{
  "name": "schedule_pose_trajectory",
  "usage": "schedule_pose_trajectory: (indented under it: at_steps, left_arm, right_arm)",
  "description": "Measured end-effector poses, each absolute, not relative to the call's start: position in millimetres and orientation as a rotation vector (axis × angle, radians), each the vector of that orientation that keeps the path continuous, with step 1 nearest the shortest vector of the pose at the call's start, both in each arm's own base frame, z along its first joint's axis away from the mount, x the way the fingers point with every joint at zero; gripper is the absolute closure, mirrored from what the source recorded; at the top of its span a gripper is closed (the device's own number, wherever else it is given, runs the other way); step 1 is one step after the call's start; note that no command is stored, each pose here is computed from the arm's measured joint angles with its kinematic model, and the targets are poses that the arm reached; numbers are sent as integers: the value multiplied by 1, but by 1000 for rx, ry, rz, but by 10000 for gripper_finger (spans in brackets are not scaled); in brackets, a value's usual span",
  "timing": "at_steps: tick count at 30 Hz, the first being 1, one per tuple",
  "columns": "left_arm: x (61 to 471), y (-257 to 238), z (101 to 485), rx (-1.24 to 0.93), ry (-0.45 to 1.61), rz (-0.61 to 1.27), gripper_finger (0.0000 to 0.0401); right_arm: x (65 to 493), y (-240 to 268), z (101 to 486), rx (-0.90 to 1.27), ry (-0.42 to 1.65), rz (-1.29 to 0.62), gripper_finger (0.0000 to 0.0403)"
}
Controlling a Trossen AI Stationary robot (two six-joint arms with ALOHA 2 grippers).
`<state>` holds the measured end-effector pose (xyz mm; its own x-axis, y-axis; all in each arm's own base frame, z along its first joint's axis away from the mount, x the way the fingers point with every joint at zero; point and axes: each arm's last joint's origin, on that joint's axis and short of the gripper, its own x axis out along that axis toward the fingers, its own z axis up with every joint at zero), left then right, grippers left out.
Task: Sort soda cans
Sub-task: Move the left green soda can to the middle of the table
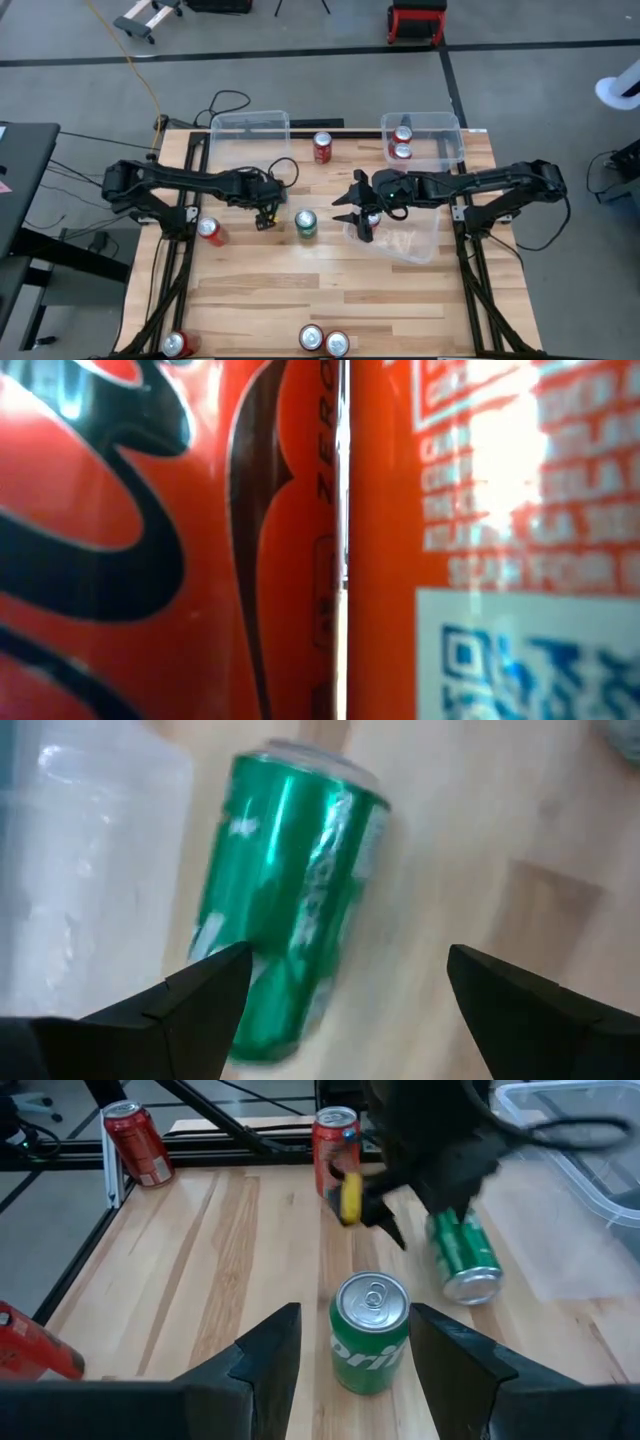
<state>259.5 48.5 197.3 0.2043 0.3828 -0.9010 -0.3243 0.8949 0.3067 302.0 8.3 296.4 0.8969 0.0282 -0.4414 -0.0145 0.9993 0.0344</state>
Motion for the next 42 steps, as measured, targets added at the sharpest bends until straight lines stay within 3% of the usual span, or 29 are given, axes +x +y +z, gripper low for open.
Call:
schedule_pose_trajectory:
  at_steps: [14,21,25,28,32,42]
  left_arm:
    - [271,87,154,126,1414,561,69]
    - [275,86,148,13,1400,472,72]
    - [275,78,150,-63,1382,489,105]
    - [274,70,153,-98,1379,497,106]
    - [271,54,168,-140,1324,497,106]
    - [261,6,269,-104,898,444,106]
  right_arm:
    - [302,8,296,12,465,24,195]
    - [301,7,295,-3,478,25,195]
    - [301,4,295,-3,476,15,195]
    - [301,1,295,0,475,7,195]
    - [301,-1,295,1,474,0,195]
    - [305,-3,288,-19,390,-2,191]
